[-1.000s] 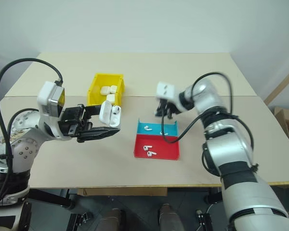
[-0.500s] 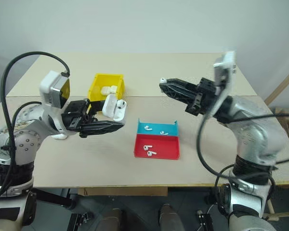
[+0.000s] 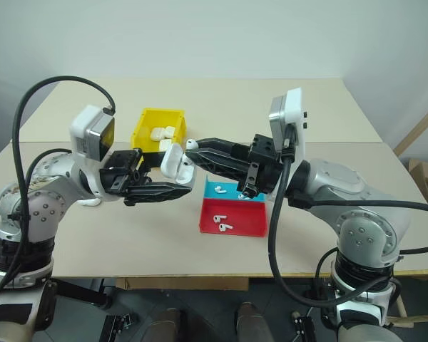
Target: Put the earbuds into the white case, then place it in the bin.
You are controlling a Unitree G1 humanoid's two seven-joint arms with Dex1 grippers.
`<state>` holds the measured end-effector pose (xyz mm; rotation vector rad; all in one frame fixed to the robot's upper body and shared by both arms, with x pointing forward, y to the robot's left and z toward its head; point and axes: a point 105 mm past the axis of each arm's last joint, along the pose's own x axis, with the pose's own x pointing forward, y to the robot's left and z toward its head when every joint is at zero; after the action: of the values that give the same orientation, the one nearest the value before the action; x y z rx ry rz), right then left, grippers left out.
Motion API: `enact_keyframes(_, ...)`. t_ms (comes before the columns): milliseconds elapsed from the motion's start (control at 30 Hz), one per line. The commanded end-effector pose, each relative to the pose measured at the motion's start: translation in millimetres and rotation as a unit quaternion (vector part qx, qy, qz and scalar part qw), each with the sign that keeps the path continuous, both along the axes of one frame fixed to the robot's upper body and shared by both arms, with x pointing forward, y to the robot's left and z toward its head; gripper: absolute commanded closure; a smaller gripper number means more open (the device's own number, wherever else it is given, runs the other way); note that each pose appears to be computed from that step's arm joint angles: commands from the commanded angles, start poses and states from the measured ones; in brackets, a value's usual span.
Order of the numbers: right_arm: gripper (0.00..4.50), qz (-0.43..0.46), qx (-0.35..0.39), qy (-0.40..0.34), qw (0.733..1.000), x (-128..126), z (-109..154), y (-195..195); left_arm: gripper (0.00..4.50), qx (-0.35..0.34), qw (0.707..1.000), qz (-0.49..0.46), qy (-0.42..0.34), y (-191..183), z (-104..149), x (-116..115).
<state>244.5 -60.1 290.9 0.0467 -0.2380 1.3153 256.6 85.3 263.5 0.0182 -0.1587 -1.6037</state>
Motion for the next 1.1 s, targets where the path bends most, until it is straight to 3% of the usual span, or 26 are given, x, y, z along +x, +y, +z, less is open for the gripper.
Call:
enact_keyframes(33, 3.85, 0.021, 0.002, -0.022, 1.0, -10, 4, 0, 1.68, 0.006, 1.0, -0.01, -0.028, -1, 0, -4)
enact_keyframes(433, 3.85, 0.063, -0.003, -0.017, 0.998, -23, 0, -1, 1.68, 0.006, 0.999, -0.013, -0.03, -4, -5, -1)
enact_keyframes(1100, 3.85, 0.045, -0.016, 0.0, 0.999, -13, -18, 6, 1.68, 0.002, 0.999, -0.01, -0.034, -7, -2, 2)
